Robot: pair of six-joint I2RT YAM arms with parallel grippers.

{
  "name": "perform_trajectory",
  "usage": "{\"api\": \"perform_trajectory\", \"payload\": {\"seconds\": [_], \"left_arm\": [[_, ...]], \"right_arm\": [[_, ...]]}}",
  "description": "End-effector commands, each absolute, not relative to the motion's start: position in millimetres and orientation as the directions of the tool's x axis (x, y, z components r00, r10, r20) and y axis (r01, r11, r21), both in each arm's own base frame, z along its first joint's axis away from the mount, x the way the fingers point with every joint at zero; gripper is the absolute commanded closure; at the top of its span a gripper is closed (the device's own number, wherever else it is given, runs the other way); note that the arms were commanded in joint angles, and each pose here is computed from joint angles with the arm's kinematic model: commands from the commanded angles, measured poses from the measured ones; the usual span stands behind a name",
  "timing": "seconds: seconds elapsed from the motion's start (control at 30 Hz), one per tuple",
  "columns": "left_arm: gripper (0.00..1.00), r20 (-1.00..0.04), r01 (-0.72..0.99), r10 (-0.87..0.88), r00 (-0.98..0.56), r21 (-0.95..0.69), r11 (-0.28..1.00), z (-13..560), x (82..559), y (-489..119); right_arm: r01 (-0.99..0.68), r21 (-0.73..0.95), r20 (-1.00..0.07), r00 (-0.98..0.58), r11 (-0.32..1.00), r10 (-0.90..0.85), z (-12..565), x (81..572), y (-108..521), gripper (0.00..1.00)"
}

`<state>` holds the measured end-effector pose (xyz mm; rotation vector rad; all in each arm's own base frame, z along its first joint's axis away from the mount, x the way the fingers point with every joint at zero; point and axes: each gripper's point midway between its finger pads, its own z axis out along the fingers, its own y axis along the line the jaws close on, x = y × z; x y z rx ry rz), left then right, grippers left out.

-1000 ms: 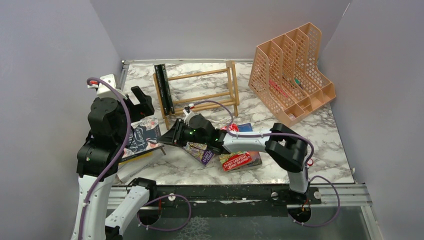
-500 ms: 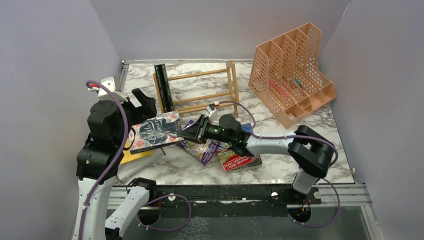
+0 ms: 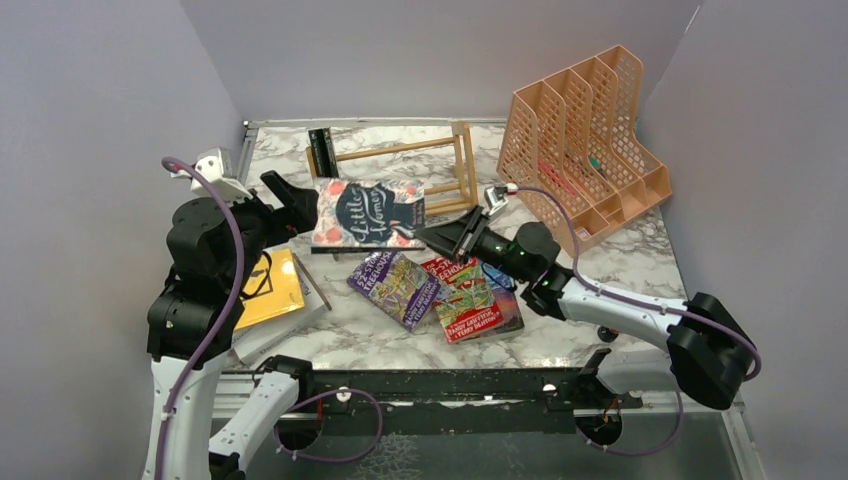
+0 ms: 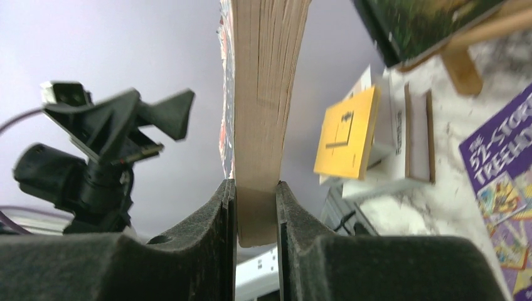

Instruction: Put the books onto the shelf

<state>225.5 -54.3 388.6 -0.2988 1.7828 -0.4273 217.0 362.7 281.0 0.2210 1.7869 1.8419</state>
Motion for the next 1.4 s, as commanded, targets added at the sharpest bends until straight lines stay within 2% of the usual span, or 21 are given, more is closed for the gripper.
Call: {"api": "perform_trajectory", "payload": {"seconds": [0.0, 0.27, 0.5, 0.77, 0.87, 1.07, 1.17, 1.27, 1.37], "left_arm": [[0.07, -0.83, 0.112, -0.485, -0.275, -0.529, 0.841, 401.0, 224.8, -77.3], [0.06, -0.813, 0.16, -0.492, -0.312, -0.555, 0.816, 398.9, 232.4, -91.7], [0.06, -0.669, 0.269, -0.59, -0.451, -0.732, 0.626, 372.1, 248.8, -140.4], [0.07, -0.576, 0.385, -0.76, -0.301, -0.803, 0.455, 409.7, 267.3, -141.1], [0.13, -0.537, 0.395, -0.798, -0.276, -0.82, 0.415, 411.2, 272.6, -139.1], [0.37, -0.494, 0.386, -0.834, -0.246, -0.839, 0.383, 412.5, 280.1, -134.2], [0.42, -0.457, 0.354, -0.856, -0.239, -0.862, 0.362, 408.2, 284.4, -130.5], [0.46, -0.37, 0.288, -0.9, -0.229, -0.909, 0.3, 392.7, 292.4, -123.5], [0.47, -0.352, 0.27, -0.909, -0.222, -0.918, 0.289, 384.1, 300.4, -122.7]], "right_arm": [[-0.378, 0.925, -0.278, -0.714, -0.019, 0.643, 339.6, 242.3, 331.8, 0.99], [-0.388, 0.919, -0.229, -0.662, -0.065, 0.714, 377.8, 265.7, 324.2, 0.99], [-0.398, 0.896, -0.172, -0.719, -0.197, 0.673, 402.0, 264.7, 333.0, 0.99], [-0.372, 0.895, -0.137, -0.756, -0.247, 0.64, 404.3, 263.9, 338.7, 0.99], [-0.364, 0.898, -0.128, -0.755, -0.248, 0.643, 403.0, 265.0, 338.4, 0.99], [-0.337, 0.908, -0.114, -0.769, -0.249, 0.629, 394.3, 267.1, 342.9, 0.99], [-0.315, 0.917, -0.097, -0.773, -0.246, 0.627, 387.7, 270.2, 345.0, 0.99], [-0.294, 0.925, -0.08, -0.772, -0.242, 0.631, 382.9, 275.1, 347.8, 0.99], [-0.294, 0.925, -0.081, -0.771, -0.24, 0.632, 380.8, 277.5, 349.9, 0.99]]}}
